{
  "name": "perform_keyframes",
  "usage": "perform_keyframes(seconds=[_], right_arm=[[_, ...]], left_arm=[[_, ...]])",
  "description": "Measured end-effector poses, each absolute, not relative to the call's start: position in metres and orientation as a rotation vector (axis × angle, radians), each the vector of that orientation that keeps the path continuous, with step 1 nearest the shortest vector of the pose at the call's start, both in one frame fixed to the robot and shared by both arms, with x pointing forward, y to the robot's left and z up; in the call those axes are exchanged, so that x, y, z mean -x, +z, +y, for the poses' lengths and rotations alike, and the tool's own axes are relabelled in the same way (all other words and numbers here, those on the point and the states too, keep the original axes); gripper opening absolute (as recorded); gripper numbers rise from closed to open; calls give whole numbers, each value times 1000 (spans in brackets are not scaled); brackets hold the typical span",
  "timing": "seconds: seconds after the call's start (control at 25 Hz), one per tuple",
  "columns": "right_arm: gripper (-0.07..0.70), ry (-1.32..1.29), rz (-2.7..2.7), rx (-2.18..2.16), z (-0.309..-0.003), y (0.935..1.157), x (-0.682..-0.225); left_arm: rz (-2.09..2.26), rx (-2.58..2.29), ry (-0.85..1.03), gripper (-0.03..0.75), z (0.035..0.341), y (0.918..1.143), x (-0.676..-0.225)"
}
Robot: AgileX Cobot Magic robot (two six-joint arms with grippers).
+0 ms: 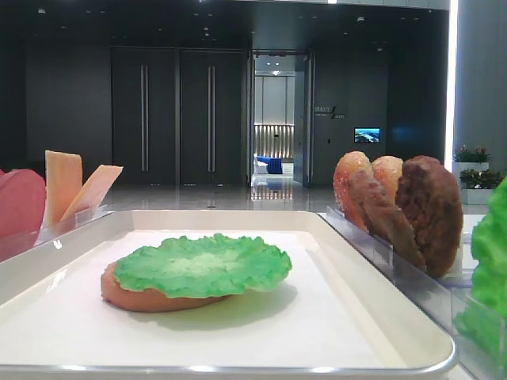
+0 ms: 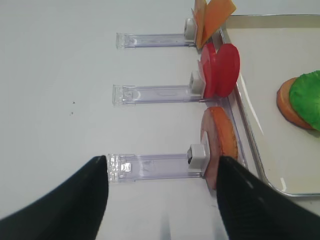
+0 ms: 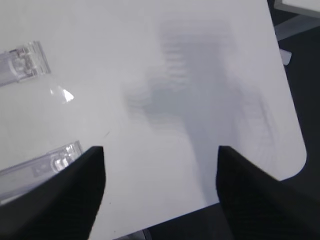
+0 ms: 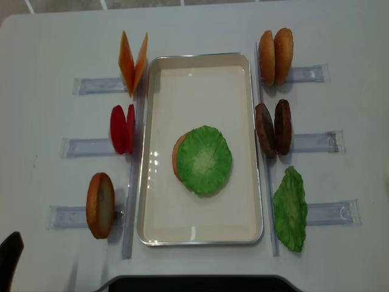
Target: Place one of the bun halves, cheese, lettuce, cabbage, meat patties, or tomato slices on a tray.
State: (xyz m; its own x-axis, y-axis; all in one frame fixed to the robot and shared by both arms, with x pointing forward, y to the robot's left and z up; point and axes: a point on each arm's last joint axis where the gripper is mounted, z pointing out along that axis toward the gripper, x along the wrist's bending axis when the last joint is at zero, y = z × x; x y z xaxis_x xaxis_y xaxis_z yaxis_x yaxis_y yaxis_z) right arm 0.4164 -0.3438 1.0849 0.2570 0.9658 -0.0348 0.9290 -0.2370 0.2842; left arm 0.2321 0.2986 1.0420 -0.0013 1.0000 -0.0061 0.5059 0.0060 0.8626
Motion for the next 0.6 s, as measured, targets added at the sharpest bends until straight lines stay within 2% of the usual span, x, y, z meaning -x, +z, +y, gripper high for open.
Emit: perform_keyframes(seconds=[0.32, 0.6], right_arm=[[455, 459, 1689, -2147, -316, 1079, -323], [455, 560, 1715, -2036, -304, 1057, -289]], left_arm=[[1591, -1583, 905, 517, 299, 1042, -232], [1591, -1583, 905, 517, 299, 1042, -232]])
